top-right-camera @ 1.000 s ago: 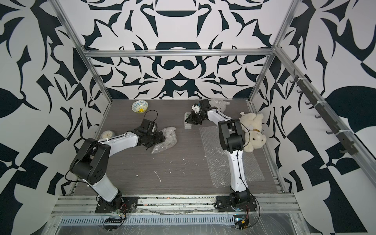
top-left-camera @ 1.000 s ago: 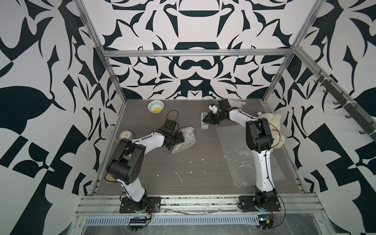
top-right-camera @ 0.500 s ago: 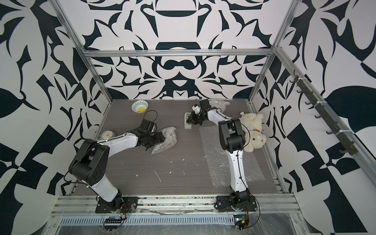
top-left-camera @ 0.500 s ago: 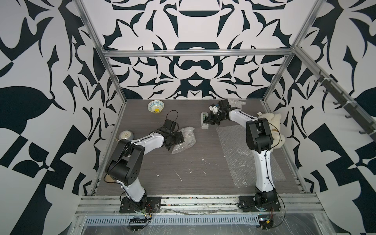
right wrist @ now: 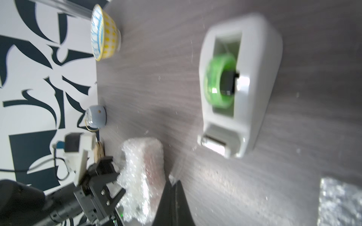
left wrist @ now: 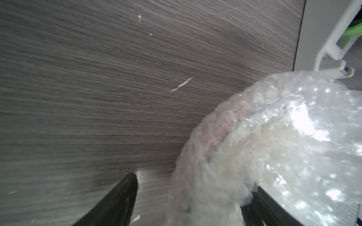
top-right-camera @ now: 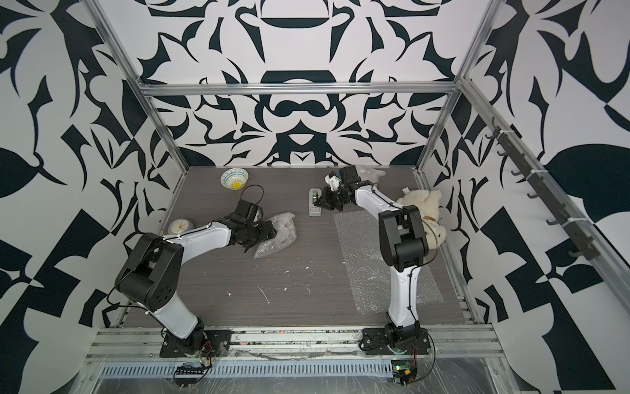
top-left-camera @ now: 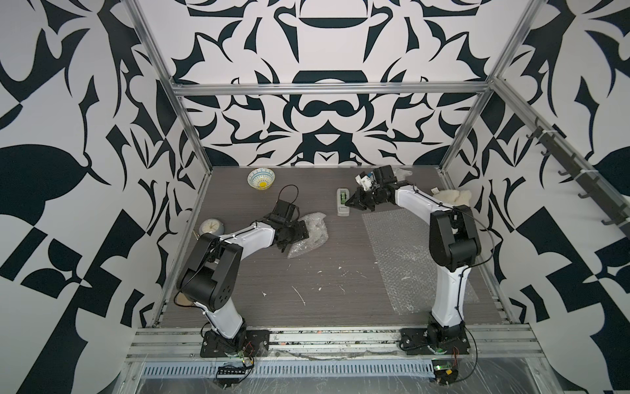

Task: Wrap bowls in bubble wrap
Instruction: Tear off the tape using the Tape Cutter.

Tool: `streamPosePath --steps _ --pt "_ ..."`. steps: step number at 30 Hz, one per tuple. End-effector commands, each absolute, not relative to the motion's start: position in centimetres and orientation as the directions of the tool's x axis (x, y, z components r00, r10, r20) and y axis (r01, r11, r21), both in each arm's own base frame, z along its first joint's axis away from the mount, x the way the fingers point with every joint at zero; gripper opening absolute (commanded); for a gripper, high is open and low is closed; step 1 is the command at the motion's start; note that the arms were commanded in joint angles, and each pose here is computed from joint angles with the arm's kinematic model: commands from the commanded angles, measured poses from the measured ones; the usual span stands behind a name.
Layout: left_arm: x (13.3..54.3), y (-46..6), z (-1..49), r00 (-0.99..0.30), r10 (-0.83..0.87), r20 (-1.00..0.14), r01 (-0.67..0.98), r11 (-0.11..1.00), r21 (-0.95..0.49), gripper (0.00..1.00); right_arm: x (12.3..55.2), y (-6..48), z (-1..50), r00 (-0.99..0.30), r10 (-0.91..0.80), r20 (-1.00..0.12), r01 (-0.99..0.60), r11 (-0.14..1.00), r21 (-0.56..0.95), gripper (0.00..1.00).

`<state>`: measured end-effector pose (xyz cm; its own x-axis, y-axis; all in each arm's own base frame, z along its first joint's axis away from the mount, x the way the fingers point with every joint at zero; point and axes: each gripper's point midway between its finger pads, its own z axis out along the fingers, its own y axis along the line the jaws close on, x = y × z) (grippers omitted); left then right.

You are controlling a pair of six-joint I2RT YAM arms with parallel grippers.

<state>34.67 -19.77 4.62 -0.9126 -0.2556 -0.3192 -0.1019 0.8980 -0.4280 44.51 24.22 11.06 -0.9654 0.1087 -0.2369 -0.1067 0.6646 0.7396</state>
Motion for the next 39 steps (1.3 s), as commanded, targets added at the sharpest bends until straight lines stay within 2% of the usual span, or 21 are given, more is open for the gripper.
streamPosePath --steps 1,7,13,20,29,39 --pt "34.0 -19.7 4.1 -0.922 -0.241 -0.302 -0.100 0.904 -0.415 0.83 42.2 24.9 10.5 -0.974 0.068 -0.215 -0.120 0.651 0.750 0.00" --pt "34.2 -19.9 4.2 -0.923 -0.240 -0.302 -0.097 0.903 -0.419 0.83 40.0 25.5 7.7 -0.986 0.062 -0.153 -0.078 0.644 0.761 0.00" --pt "34.1 -19.8 4.2 -0.924 -0.236 -0.301 -0.096 0.904 -0.416 0.83 40.2 25.7 5.8 -0.989 0.071 -0.128 -0.054 0.637 0.769 0.00" --pt "34.0 -19.7 4.2 -0.924 -0.236 -0.302 -0.096 0.906 -0.413 0.83 40.1 24.2 3.1 -0.991 0.102 -0.085 0.007 0.681 0.732 0.00" --pt "33.9 -19.7 4.0 -0.924 -0.238 -0.300 -0.099 0.905 -0.414 0.83 39.7 21.0 2.3 -0.986 0.157 -0.062 0.067 0.703 0.708 0.00" --pt "33.8 -19.5 3.9 -0.923 -0.241 -0.301 -0.103 0.906 -0.412 0.83 39.1 21.1 2.7 -0.988 0.145 -0.049 0.067 0.695 0.716 0.00"
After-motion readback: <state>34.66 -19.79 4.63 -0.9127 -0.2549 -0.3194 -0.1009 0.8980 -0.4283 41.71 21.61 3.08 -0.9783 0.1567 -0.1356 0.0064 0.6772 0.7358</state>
